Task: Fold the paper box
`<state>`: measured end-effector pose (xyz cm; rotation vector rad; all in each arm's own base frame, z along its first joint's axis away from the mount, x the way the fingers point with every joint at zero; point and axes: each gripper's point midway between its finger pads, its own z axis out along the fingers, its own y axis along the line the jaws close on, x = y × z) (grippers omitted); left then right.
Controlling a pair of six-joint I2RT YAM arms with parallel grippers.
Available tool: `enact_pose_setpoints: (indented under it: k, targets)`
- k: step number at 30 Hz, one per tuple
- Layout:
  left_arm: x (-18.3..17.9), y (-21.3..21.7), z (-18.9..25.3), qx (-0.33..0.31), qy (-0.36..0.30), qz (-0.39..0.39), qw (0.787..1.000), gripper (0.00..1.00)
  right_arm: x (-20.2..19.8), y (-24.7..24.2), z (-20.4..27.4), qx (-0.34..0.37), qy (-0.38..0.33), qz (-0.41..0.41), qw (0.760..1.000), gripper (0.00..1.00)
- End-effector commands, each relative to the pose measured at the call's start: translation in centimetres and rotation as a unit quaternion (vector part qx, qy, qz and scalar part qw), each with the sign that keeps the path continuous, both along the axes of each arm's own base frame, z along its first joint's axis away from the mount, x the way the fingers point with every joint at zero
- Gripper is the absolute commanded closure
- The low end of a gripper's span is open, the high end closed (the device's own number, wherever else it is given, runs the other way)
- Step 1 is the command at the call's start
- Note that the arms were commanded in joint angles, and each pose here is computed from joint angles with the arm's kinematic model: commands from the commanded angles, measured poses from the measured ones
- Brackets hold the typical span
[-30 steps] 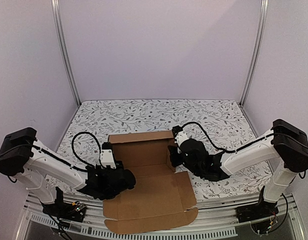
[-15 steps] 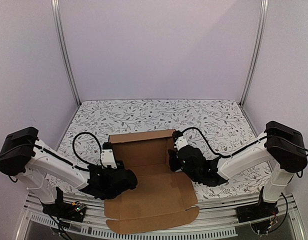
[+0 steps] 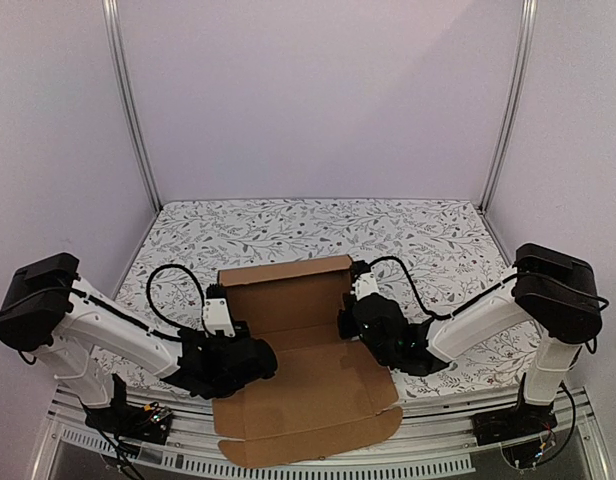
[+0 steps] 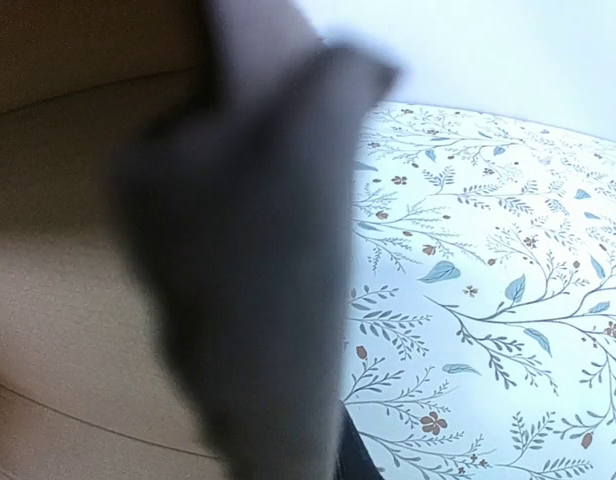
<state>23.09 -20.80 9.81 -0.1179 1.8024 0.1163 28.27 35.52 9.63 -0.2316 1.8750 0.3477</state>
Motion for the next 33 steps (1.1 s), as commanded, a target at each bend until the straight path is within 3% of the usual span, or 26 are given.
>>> enact_pose_setpoints:
  k: [1, 10, 19, 33]
  targets:
    - [-0.3, -1.6, 0.0, -0.027, 0.012, -0.017, 0.999, 1.0, -0.3, 1.0, 0.3, 0.023, -0.007, 0.015, 1.0, 0.98]
    - [-0.3, -2.4, -0.1, -0.025, 0.028, -0.026, 0.999, 1.0, -0.3, 1.0, 0.7, 0.017, -0.014, 0.018, 1.0, 1.0]
    - [-0.6, -2.3, -0.1, -0.022, 0.04, -0.033, 0.998, 0.64, -0.2, 0.8, 1.8, 0.007, -0.027, 0.016, 0.999, 1.0]
    - [-2.1, -2.1, 1.5, -0.019, 0.05, -0.057, 0.997, 0.22, 0.3, 1.0, 3.2, -0.008, -0.048, 0.009, 0.999, 1.0]
